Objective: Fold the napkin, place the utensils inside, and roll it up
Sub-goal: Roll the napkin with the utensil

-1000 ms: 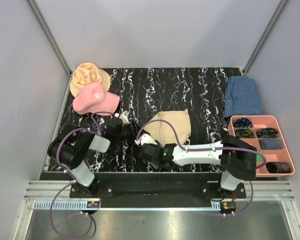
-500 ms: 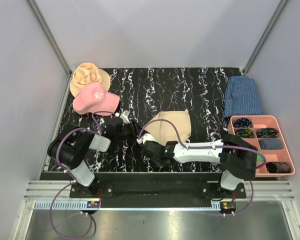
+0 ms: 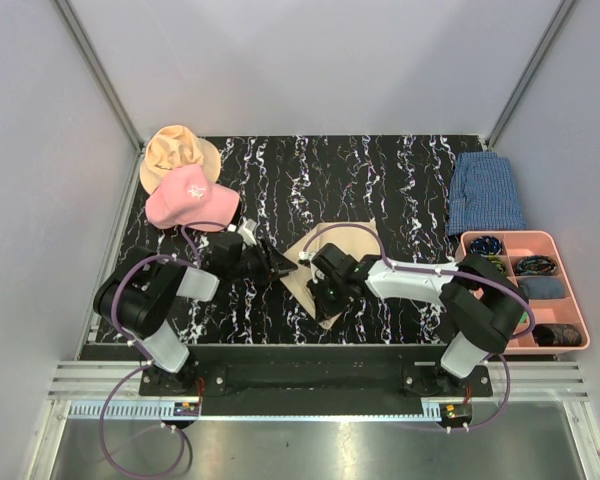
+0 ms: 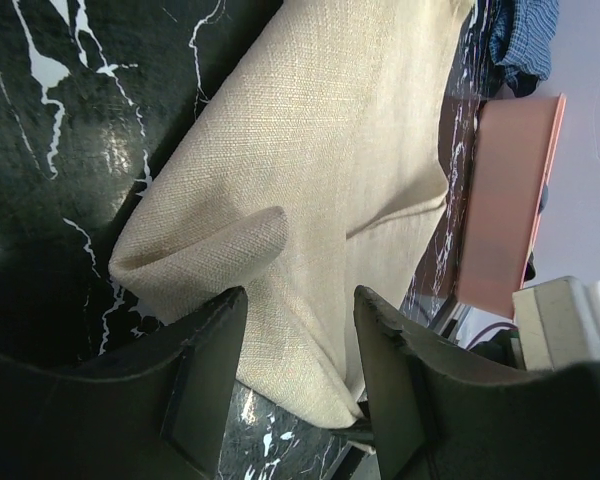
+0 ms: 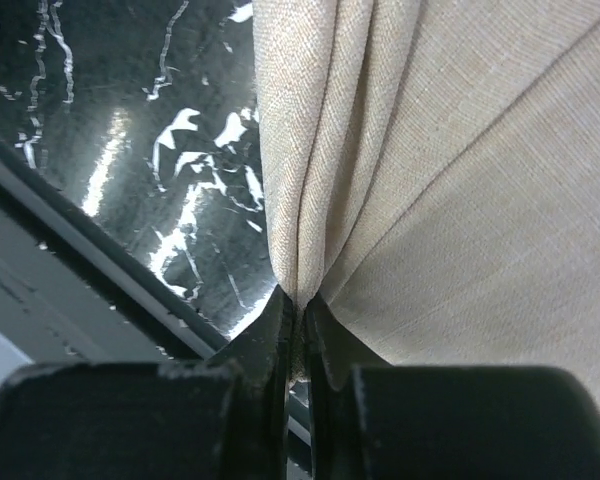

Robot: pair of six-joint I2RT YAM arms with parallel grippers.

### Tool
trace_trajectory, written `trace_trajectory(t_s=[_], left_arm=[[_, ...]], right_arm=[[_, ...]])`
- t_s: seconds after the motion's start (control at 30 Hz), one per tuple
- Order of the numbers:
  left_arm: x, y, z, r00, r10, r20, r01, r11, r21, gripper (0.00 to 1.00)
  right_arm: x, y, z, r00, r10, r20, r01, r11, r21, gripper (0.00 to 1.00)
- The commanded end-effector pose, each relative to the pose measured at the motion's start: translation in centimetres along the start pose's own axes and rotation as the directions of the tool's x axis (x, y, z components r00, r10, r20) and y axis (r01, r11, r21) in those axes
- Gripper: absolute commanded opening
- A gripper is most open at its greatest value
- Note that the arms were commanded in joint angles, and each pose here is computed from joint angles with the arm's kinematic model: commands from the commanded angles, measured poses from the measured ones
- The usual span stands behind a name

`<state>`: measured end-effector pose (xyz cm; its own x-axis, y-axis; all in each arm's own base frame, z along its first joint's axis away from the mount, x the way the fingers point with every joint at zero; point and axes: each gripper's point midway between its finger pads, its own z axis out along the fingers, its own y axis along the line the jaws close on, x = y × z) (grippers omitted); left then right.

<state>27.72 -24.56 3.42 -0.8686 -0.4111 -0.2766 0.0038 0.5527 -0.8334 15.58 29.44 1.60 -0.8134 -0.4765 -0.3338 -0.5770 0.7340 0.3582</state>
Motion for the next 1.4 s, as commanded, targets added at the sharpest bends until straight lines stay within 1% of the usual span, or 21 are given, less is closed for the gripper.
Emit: trace_trajectory(t_s=[0.0,0.13,0.2,0.27,0.3,0.33,0.43,0.47,0.5,0.57,0.63,0.67,0.7,0.8,0.83,0.93,1.0,1.1,1.13,1.23,1.37], left_arm=[[0.7,6.1,-0.9,0.999,-0.03,0.009,0.032,0.974,-0.226,0.55],[0.5,6.5,-1.0,0.999,-0.038,0.015,0.04,0.971,-0.237,0.54],[0.5,6.8,-1.2,0.999,-0.04,0.016,0.043,0.969,-0.243,0.54],[0.4,6.9,-1.2,0.999,-0.04,0.018,0.043,0.969,-0.244,0.54],[0.4,6.8,-1.2,0.999,-0.039,0.018,0.042,0.97,-0.24,0.54],[0.4,6.7,-1.1,0.999,-0.037,0.015,0.039,0.97,-0.238,0.55],[0.4,6.4,-0.8,0.999,-0.034,-0.003,0.032,0.973,-0.227,0.54],[0.5,6.5,-0.8,0.999,-0.03,-0.012,0.027,0.973,-0.227,0.55],[0.5,6.4,-0.7,0.999,-0.031,-0.014,0.027,0.974,-0.225,0.55],[0.4,6.3,-0.6,0.999,-0.03,-0.017,0.026,0.975,-0.219,0.55],[0.5,6.2,-0.7,0.999,-0.03,-0.019,0.026,0.976,-0.218,0.55],[0.3,6.1,-0.7,1.0,-0.028,-0.014,0.024,0.975,-0.219,0.55],[0.4,6.2,-0.7,0.999,-0.03,-0.014,0.026,0.975,-0.22,0.54],[0.3,6.1,-0.7,1.0,-0.029,-0.011,0.026,0.975,-0.221,0.54],[0.3,6.2,-0.7,1.0,-0.029,-0.011,0.026,0.975,-0.221,0.54],[0.3,6.1,-0.6,0.999,-0.034,-0.011,0.03,0.975,-0.219,0.55],[0.3,6.1,-0.6,0.999,-0.037,-0.012,0.034,0.975,-0.219,0.54],[0.2,6.1,-0.6,0.999,-0.039,-0.011,0.035,0.975,-0.219,0.54],[0.3,6.1,-0.6,0.999,-0.04,-0.013,0.036,0.974,-0.222,0.54],[0.2,6.1,-0.5,0.999,-0.04,-0.014,0.036,0.975,-0.221,0.55],[0.3,6.1,-0.5,0.999,-0.043,-0.018,0.038,0.975,-0.219,0.54]], right_arm=[[4.4,0.7,0.6,0.983,0.08,-0.164,-0.094,0.992,-0.082,0.08],[4.7,0.1,0.2,0.978,0.14,-0.158,-0.151,0.987,-0.061,0.09],[4.7,-0.2,-0.1,0.972,0.174,-0.156,-0.183,0.982,-0.048,0.11],[4.5,-0.3,-0.5,0.971,0.192,-0.145,-0.2,0.979,-0.043,0.16],[4.1,-0.2,-0.8,0.971,0.197,-0.135,-0.204,0.978,-0.044,0.19],[3.9,-0.2,-1.1,0.972,0.198,-0.125,-0.204,0.978,-0.041,0.26],[2.6,0.0,-2.2,0.977,0.193,-0.096,-0.196,0.98,-0.026,0.37],[2.5,0.1,-2.6,0.978,0.185,-0.101,-0.188,0.982,-0.019,0.46],[1.2,0.6,-3.3,0.982,0.174,-0.074,-0.177,0.984,-0.028,0.49],[-0.1,1.1,-4.6,0.987,0.155,-0.038,-0.156,0.987,-0.031,0.56],[-2.6,2.4,-6.3,0.992,0.12,0.037,-0.117,0.991,-0.071,0.59],[-3.3,2.8,-6.8,0.993,0.107,0.055,-0.102,0.991,-0.085,0.6],[-4.5,3.4,-7.4,0.992,0.094,0.087,-0.085,0.992,-0.098,0.6],[-6.3,4.1,-7.7,0.991,0.059,0.118,-0.046,0.993,-0.112,0.62],[-6.4,3.9,-6.9,0.994,0.049,0.1,-0.038,0.993,-0.108,0.62],[-7.5,4.1,-5.4,0.994,0.032,0.103,-0.019,0.992,-0.123,0.62],[-8.5,4.5,-4.8,0.991,0.023,0.129,-0.003,0.989,-0.149,0.61],[-9.1,4.8,-3.3,0.992,0.018,0.124,0.005,0.984,-0.179,0.57],[-9.2,5.0,-3.1,0.992,0.02,0.125,0.005,0.981,-0.194,0.5],[-9.4,4.8,-1.9,0.992,0.019,0.126,0.007,0.98,-0.198,0.39],[-9.3,4.3,-1.2,0.992,0.022,0.125,0.002,0.983,-0.182,0.35]])
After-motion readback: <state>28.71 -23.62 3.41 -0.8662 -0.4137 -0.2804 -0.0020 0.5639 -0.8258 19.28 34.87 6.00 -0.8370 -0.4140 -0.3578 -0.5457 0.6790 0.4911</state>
